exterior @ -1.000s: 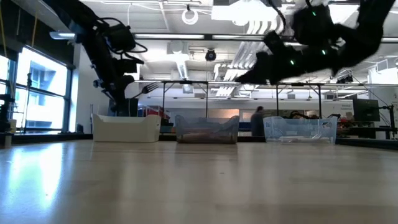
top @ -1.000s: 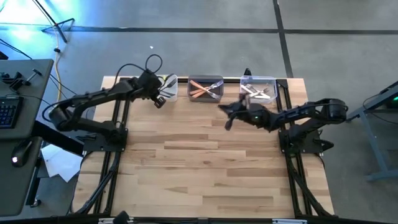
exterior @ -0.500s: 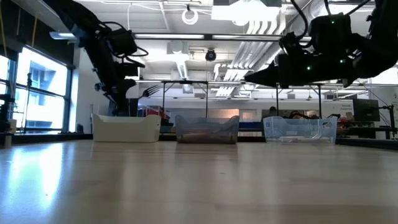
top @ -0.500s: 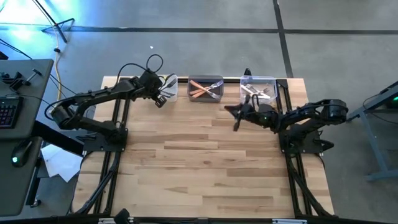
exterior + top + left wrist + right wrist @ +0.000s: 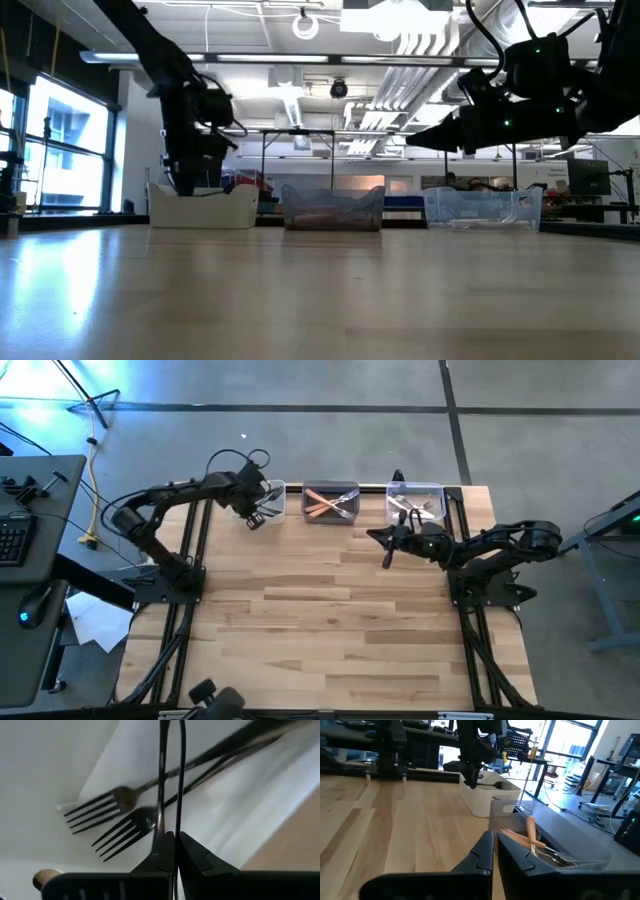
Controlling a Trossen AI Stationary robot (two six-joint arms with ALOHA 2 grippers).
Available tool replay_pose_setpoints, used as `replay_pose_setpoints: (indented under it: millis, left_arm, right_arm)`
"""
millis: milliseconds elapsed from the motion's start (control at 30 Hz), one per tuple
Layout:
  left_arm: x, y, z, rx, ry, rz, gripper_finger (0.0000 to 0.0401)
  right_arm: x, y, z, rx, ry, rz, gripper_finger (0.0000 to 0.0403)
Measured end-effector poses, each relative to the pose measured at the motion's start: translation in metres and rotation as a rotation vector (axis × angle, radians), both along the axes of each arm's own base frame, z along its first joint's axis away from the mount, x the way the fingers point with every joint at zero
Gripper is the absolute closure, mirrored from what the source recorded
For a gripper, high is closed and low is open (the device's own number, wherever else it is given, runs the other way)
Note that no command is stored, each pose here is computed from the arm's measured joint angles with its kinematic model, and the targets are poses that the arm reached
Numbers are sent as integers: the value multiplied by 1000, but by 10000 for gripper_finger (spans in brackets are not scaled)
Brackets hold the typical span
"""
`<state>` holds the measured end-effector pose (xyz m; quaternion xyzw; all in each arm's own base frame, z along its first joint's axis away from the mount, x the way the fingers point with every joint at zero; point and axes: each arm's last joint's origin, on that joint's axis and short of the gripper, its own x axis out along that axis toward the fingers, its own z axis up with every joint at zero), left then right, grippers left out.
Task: Sort silverware by color (type)
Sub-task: Put the black fork into the white bin, then return to Home Position
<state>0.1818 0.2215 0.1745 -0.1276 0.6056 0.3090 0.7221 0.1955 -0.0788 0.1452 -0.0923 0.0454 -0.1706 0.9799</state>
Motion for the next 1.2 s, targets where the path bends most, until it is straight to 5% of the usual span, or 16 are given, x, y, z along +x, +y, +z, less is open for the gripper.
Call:
replay_pose_setpoints:
  millis: [267,633,967,1200]
  left_arm:
    - [2,5,-9,-7,91,-27,388]
    - [-5,-1,13,65,75,3,283]
    - [-14,-44,74,229,-174,53,273]
    - [-4,-102,70,268,-571,-129,333]
  right_arm:
    - [0,0,0,-2,3,0,396]
    - [0,0,0,109,-36,-7,396]
    - [-14,6,4,44,-52,-2,396]
    - [-41,17,4,36,-89,3,402]
